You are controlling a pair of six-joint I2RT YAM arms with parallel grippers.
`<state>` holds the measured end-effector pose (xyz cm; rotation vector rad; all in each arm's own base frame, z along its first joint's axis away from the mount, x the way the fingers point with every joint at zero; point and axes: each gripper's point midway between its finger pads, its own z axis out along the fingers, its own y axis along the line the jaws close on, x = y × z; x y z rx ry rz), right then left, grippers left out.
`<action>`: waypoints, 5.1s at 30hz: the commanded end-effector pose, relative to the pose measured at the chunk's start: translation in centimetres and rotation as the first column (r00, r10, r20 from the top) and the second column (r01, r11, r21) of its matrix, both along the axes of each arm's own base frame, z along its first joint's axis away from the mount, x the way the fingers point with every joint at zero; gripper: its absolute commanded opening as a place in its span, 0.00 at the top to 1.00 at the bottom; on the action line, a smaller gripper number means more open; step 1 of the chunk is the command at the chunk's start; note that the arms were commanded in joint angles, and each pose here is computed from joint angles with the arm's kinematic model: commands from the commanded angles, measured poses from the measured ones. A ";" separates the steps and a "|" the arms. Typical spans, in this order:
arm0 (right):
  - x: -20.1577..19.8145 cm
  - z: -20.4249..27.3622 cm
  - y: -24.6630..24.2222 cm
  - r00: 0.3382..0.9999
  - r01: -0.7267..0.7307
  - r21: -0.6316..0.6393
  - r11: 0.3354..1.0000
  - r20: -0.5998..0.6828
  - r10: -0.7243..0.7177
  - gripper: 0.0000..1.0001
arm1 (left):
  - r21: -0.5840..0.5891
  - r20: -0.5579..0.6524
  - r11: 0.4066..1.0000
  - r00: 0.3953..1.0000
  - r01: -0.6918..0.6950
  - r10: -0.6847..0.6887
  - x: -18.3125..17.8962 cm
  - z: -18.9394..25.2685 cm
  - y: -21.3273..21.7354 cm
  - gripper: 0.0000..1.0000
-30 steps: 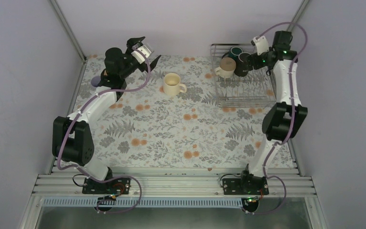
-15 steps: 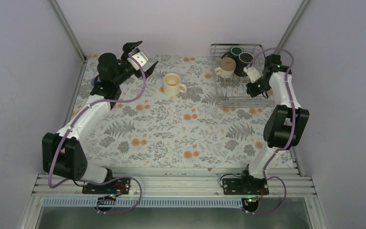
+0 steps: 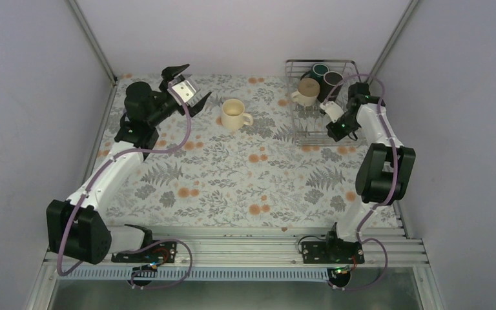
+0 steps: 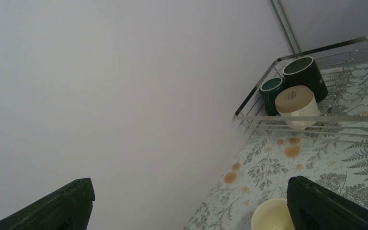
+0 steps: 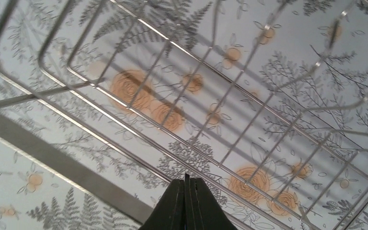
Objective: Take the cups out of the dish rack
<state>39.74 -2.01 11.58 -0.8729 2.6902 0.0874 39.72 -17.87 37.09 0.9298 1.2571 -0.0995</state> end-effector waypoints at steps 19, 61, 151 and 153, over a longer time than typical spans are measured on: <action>-18.2 -1.8 1.9 0.926 -0.202 -0.033 0.979 -0.331 0.180 0.96 | 0.036 -0.024 0.998 0.999 0.044 -0.043 -2.7 -0.9 -0.1 0.00; 8.7 5.9 -3.2 0.979 0.174 0.092 0.980 0.086 -0.182 0.00 | 0.065 -0.067 0.997 0.997 0.029 -0.025 -0.2 -4.3 0.3 0.00; 1.9 5.5 -14.8 0.983 -0.141 -0.041 0.989 0.117 0.145 0.37 | 0.063 -0.161 0.994 0.984 0.093 -0.082 0.6 -7.7 -0.7 0.00; 0.6 5.2 -13.7 0.956 -0.263 -0.049 0.964 0.124 0.267 0.37 | 0.064 -0.163 0.994 0.983 0.093 -0.082 0.6 -7.9 -0.7 0.00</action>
